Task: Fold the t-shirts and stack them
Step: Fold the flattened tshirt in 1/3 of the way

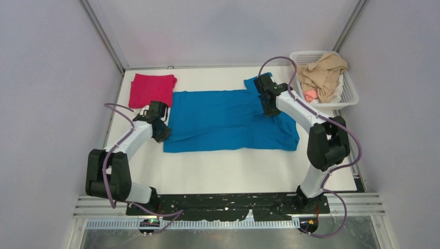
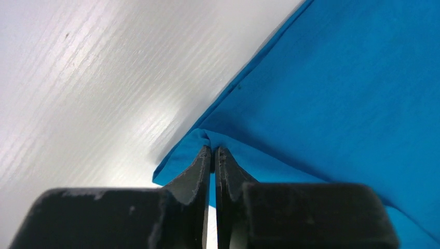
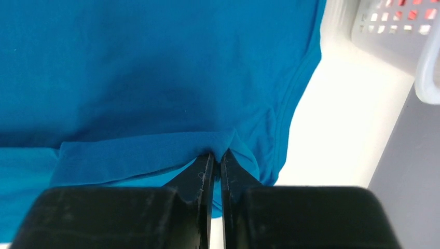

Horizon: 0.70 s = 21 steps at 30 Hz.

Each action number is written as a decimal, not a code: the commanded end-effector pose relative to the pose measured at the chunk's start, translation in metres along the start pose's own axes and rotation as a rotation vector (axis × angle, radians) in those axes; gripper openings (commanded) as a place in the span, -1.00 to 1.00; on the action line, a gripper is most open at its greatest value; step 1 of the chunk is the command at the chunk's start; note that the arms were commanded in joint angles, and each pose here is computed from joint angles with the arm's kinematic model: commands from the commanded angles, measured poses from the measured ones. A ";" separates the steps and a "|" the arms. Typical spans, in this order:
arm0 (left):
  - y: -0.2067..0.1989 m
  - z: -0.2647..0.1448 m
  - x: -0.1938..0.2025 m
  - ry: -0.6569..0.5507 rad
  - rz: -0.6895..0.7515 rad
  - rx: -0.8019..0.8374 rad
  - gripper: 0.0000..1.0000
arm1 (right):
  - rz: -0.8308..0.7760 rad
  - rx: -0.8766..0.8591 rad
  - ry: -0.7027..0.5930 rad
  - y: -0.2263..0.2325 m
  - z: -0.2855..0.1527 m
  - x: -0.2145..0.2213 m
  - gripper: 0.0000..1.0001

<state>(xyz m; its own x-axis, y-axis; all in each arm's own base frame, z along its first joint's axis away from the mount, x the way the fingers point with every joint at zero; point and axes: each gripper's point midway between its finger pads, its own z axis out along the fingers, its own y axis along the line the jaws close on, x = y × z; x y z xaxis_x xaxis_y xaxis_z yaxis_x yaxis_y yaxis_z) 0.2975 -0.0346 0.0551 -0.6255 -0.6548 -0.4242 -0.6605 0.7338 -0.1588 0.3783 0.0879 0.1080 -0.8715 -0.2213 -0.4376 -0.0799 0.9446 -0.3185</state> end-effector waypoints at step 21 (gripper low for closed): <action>-0.076 -0.037 0.004 0.063 0.110 0.288 0.99 | 0.270 -0.653 -0.188 0.099 -0.040 0.008 0.90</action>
<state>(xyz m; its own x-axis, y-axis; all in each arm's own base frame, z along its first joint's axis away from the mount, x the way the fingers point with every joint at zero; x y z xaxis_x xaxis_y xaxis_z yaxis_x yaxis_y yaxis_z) 0.3231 -0.0655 0.1071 -0.6369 -0.6257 -0.4503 -0.5633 0.7766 -0.2823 0.3667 0.1101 0.1162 -0.7754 -0.0441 -0.6299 -0.0160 0.9986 -0.0502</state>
